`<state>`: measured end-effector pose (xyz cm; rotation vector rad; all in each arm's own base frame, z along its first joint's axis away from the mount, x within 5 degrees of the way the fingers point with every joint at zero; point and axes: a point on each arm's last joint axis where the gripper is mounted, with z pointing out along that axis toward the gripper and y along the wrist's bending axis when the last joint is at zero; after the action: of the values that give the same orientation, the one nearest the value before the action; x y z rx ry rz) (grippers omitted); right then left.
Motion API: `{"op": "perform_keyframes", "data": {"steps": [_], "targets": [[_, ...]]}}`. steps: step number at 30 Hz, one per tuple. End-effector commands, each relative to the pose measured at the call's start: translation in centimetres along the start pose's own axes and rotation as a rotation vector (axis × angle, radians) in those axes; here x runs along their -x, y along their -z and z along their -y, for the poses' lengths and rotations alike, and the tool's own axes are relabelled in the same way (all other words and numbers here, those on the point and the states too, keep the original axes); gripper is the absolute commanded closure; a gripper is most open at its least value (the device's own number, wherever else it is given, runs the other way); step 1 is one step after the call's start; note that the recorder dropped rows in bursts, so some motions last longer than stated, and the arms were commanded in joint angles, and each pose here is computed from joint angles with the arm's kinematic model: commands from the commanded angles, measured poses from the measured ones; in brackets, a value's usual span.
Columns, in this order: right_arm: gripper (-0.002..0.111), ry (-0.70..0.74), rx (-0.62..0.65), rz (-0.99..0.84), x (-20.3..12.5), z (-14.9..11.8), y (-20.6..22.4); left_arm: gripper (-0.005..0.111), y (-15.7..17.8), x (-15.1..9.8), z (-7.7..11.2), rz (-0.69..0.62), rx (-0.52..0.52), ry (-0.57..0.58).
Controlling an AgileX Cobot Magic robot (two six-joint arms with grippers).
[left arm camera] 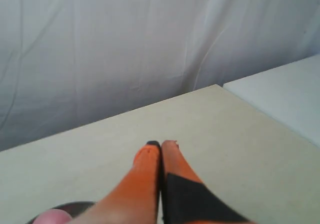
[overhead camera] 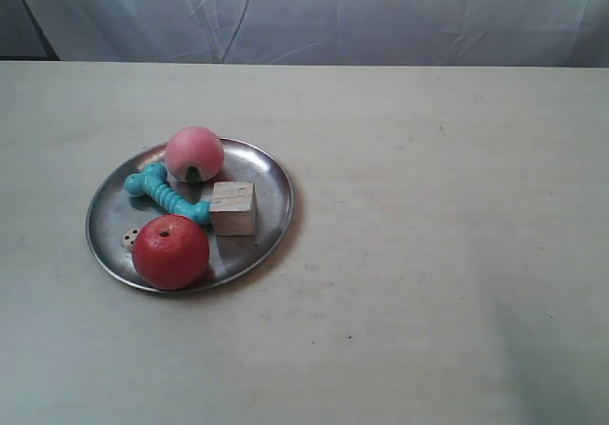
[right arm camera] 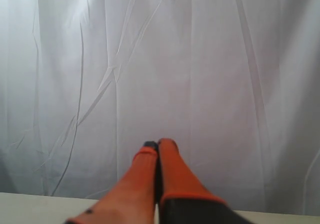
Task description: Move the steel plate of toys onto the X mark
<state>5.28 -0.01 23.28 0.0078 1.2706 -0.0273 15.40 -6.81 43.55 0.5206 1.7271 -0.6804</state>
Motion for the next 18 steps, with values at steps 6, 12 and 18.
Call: {"op": "perform_keyframes", "data": {"steps": [6, 12, 18], "targets": [[0.109, -0.014, -0.009, -0.003, -0.1, 0.1, 0.0, 0.107, 4.4, -5.3, 2.4, 0.162, 0.101, -0.095], [0.109, -0.014, -0.009, -0.003, -0.1, 0.1, 0.0, 0.107, 7.6, -10.0, 3.5, 0.300, 0.235, -0.196], [0.109, -0.014, -0.009, -0.003, -0.1, 0.1, 0.0, 0.107, 8.0, -11.8, 3.0, 0.288, 0.318, -0.276]]}}
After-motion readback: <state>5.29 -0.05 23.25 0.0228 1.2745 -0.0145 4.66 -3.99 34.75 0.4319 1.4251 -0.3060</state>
